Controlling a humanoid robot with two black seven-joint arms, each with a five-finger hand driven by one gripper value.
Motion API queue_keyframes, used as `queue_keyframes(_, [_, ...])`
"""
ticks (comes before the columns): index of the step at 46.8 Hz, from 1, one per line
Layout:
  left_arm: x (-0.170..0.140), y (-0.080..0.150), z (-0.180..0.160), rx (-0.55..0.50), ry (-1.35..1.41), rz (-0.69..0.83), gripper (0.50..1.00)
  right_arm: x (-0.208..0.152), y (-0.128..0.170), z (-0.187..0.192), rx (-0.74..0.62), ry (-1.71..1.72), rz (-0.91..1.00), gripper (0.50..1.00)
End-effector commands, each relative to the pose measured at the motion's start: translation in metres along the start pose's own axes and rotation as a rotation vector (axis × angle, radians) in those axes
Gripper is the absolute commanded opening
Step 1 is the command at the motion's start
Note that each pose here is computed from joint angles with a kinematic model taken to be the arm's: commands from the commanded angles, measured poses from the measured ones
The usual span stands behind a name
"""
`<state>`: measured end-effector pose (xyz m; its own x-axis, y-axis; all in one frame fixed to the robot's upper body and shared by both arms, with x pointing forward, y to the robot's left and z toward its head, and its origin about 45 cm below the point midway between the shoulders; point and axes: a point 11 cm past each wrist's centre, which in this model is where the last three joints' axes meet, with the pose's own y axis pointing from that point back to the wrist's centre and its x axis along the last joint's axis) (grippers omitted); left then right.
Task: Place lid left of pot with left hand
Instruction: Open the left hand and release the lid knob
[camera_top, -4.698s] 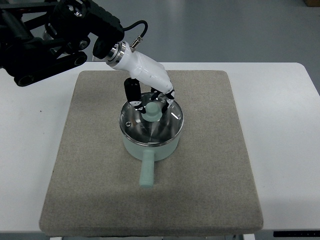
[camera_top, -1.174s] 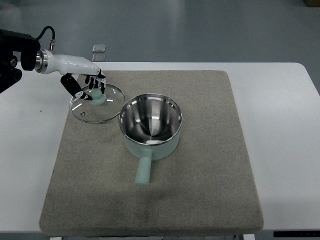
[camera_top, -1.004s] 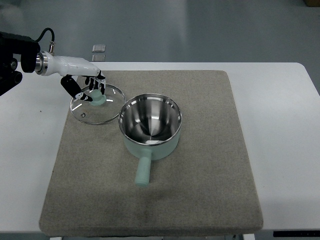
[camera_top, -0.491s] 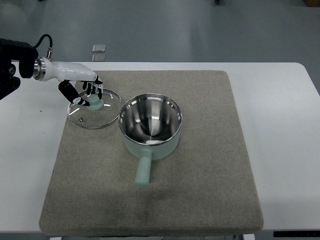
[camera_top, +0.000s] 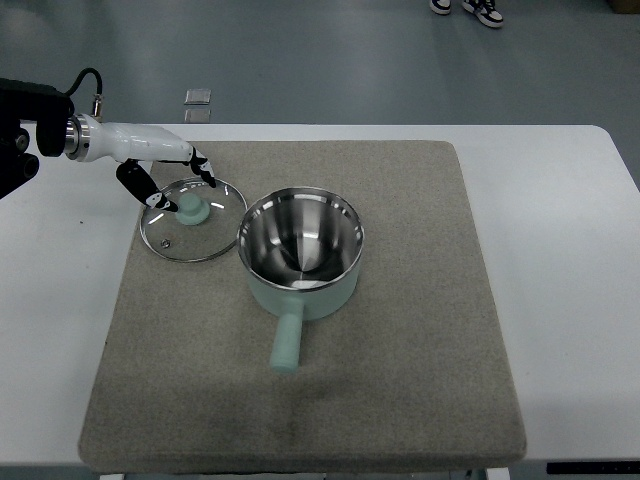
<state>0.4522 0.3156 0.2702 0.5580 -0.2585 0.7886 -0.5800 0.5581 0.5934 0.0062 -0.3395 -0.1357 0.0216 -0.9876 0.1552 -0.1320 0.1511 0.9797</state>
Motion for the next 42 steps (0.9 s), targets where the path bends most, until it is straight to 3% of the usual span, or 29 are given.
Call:
queue_keyframes(1, [0.001,0.001,0.0,0.001,0.0,0.003,0.806,0.0,0.0,0.0,-0.001,-0.001,0.0,0.924])
queue_keyframes(16, [0.018,0.008,-0.002,-0.004,0.036,0.07,0.848,0.0,0.0,0.0,-0.001,0.0,0.0,0.924])
queue_keyframes(18, [0.023,0.01,-0.002,-0.01,0.063,0.108,0.883,0.0,0.0,0.0,0.001,0.0,0.0,0.924])
queue_keyframes(20, [0.028,0.01,-0.001,-0.021,0.087,0.148,0.955,0.0,0.0,0.0,-0.001,-0.001,0.0,0.924])
queue_keyframes(25, [0.04,0.013,-0.006,-0.025,0.147,0.253,0.99,0.0,0.0,0.0,-0.001,0.0,0.0,0.924])
queue_keyframes(42, [0.067,0.007,-0.039,0.023,0.479,0.568,0.99,0.0,0.0,0.001,-0.001,0.0,0.0,0.921])
